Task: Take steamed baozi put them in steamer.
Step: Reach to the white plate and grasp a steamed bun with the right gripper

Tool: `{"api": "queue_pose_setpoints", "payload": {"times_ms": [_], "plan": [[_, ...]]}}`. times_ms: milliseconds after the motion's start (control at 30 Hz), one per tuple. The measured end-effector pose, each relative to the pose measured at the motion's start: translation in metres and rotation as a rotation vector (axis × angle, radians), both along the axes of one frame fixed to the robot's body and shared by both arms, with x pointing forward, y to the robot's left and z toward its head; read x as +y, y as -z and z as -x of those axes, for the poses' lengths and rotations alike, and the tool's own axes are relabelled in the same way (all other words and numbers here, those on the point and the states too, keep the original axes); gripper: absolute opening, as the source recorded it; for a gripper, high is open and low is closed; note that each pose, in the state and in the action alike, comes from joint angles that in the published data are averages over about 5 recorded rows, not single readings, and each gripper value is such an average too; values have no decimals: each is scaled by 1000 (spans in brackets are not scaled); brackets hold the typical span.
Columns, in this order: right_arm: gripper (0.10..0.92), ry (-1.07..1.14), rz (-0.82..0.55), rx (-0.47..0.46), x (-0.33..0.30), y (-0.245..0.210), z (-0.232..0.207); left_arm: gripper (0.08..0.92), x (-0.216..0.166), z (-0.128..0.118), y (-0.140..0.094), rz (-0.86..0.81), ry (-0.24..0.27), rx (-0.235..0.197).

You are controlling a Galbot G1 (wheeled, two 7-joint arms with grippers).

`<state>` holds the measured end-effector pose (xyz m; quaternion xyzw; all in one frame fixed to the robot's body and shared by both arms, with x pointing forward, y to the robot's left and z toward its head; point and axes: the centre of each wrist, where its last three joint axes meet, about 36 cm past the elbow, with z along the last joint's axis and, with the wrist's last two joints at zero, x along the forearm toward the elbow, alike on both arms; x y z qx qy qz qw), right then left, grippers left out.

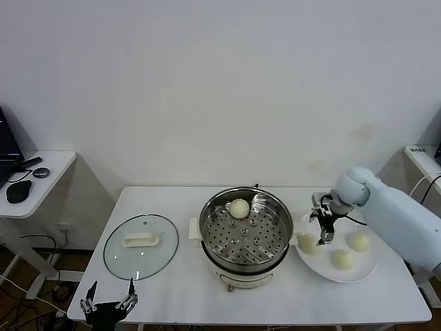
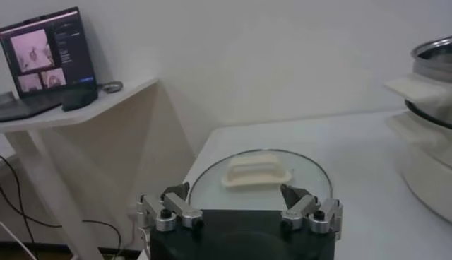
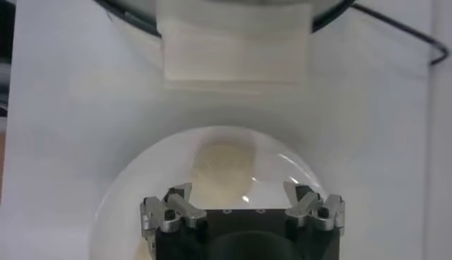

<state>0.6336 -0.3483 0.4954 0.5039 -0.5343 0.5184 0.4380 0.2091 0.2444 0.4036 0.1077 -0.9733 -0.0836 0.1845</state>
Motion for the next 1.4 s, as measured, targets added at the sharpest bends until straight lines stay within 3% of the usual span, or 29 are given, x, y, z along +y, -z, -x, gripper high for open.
{"api": "queue_pose_setpoints", "payload": {"times_ms": [1133, 1233, 1400], "plan": [[817, 63, -3, -21, 4, 45, 5, 823, -4, 3, 5, 3, 4, 16], [766, 66, -4, -18, 3, 46, 6, 823, -4, 2, 5, 5, 6, 16], [611, 76, -8, -17, -1, 43, 7, 823, -4, 1, 6, 5, 9, 16]]}}
